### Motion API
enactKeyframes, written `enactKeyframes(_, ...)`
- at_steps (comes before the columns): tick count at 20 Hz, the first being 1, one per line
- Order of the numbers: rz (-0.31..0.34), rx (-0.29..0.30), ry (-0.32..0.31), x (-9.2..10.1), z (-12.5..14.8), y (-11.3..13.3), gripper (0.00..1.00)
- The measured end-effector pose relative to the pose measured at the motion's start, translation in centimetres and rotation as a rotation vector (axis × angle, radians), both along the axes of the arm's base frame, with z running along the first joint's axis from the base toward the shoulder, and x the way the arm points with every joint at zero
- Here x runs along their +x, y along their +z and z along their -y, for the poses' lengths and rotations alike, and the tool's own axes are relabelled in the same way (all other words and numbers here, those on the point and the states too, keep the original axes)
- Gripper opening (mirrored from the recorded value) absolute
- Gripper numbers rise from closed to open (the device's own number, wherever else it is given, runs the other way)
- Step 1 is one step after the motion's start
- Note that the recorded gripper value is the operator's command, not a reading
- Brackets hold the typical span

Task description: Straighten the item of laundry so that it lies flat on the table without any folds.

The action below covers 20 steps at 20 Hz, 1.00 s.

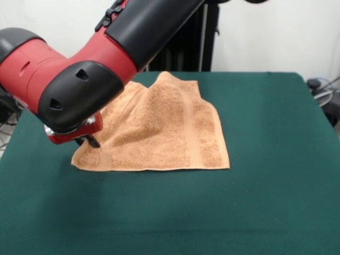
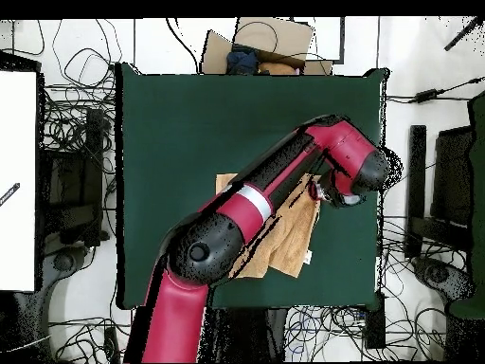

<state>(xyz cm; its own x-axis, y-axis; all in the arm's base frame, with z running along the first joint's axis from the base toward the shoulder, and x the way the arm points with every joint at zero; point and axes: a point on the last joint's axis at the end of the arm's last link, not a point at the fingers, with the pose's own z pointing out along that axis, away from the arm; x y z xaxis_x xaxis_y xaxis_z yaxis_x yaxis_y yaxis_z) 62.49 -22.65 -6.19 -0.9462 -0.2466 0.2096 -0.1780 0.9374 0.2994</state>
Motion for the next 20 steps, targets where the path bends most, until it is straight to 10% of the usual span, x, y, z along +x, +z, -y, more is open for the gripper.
enactKeyframes(20, -0.043, -0.019, 0.1, 2.9, -0.4, -0.1, 0.0)
